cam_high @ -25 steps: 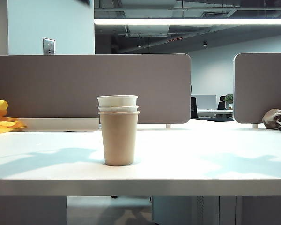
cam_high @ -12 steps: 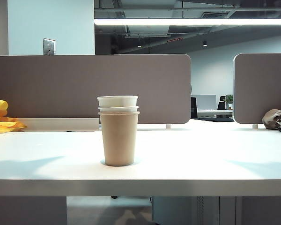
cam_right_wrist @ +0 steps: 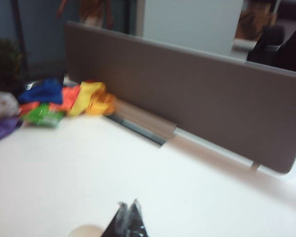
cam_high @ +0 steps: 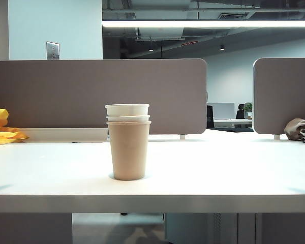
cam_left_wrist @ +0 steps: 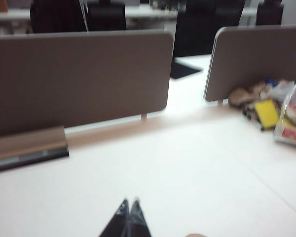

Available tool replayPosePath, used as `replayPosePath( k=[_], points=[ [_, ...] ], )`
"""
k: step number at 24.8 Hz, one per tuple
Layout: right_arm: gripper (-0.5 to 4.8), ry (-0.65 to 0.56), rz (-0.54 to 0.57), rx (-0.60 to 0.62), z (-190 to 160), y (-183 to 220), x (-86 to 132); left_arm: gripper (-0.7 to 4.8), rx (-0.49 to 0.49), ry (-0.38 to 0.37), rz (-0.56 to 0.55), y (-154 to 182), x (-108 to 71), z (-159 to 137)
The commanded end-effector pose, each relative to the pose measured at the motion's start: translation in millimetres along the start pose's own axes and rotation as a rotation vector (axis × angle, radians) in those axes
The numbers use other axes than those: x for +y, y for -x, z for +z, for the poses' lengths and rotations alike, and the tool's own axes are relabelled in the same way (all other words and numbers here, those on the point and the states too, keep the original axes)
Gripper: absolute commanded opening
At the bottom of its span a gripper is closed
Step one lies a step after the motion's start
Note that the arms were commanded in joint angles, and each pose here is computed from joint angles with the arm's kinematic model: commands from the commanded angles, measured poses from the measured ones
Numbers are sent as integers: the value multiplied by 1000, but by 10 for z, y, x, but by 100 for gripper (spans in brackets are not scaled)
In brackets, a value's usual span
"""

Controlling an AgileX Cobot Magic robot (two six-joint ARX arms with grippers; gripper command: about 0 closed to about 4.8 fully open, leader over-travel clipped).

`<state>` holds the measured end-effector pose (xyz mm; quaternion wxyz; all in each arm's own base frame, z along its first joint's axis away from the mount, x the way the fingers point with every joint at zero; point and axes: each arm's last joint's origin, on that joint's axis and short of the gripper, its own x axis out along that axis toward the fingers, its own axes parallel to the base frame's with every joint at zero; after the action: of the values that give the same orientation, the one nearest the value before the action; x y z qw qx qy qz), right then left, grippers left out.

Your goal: Pick up all the paper cups on the table one by one and stack them together.

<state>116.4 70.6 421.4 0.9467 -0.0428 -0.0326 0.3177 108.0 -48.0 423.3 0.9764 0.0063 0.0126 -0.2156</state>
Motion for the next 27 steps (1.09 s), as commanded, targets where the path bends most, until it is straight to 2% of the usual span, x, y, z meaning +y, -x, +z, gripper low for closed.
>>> replayPosePath(
  k=[1, 6, 10, 12, 16, 23, 27],
  points=[
    [-6, -17, -68, -88, -215, 187, 30, -6, -91, -3, 5, 219, -4, -173],
    [-6, -22, -130, -111, -559, 440, 79, -6, -138, -3, 36, 517, -4, -474],
    [-6, -30, -262, -113, -730, 579, 76, -6, -115, 3, 98, 655, 9, -683],
    [-6, -36, -368, -113, -829, 653, 65, -6, -103, 5, 135, 711, 18, -793],
    [-6, -35, -462, -21, -1049, 722, 67, -6, -76, 16, 197, 764, 33, -993],
    [-6, -80, -476, -56, -1298, 830, 102, -6, -55, 45, 200, 777, 31, -1291],
    [-6, -80, -473, -63, -1456, 884, 125, -6, -9, 71, 176, 746, 23, -1522]
  ],
)
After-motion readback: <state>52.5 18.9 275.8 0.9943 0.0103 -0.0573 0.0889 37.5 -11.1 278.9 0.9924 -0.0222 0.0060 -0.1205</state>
